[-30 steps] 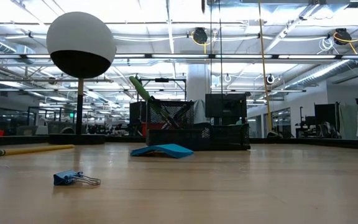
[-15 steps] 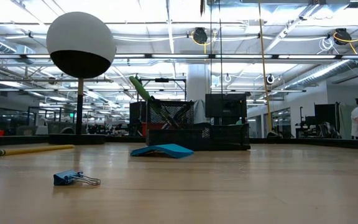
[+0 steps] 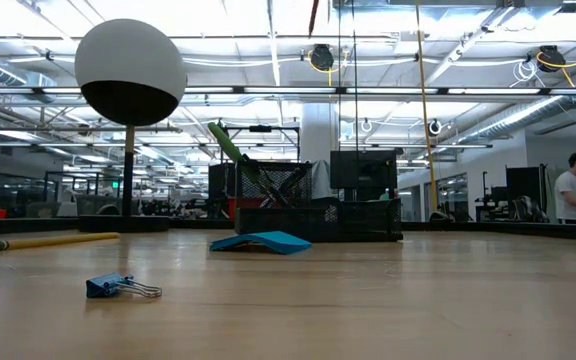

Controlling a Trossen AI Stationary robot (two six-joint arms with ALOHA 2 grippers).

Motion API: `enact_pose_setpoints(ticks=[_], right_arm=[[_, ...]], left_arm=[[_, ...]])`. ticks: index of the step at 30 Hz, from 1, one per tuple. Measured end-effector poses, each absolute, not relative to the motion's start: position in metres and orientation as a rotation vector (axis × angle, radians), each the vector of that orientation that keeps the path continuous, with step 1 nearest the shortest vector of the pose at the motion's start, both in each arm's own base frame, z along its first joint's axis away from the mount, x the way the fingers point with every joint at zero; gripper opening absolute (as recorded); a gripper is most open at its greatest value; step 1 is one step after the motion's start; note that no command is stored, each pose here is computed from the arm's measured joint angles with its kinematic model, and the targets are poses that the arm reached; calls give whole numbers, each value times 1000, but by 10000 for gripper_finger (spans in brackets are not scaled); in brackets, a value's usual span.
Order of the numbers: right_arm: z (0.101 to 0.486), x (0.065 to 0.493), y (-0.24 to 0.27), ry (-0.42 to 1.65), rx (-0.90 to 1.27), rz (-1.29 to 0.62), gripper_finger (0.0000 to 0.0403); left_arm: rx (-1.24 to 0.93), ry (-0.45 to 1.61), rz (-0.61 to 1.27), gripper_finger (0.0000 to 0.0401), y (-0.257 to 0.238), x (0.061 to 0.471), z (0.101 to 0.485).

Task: Pick and place office supplies into organizer
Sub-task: Put the orange pencil into the black desk organizer

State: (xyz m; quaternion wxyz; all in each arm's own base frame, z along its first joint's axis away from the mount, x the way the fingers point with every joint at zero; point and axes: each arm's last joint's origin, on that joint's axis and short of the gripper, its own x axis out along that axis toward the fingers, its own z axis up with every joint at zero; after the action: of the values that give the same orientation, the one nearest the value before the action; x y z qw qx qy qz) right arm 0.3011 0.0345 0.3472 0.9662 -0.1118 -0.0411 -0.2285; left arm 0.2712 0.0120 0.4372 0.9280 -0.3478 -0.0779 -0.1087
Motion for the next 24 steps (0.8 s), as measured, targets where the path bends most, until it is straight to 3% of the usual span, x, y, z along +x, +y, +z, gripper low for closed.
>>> enact_pose_setpoints(ticks=[14,24], right_arm=[[330,311,-13,-1,-13,-312,5],[291,340,-42,81,42,-243,5]], left_arm=[[-300,-276,-151,134,-30,244,455],[-261,-116,-132,134,-41,242,441]])
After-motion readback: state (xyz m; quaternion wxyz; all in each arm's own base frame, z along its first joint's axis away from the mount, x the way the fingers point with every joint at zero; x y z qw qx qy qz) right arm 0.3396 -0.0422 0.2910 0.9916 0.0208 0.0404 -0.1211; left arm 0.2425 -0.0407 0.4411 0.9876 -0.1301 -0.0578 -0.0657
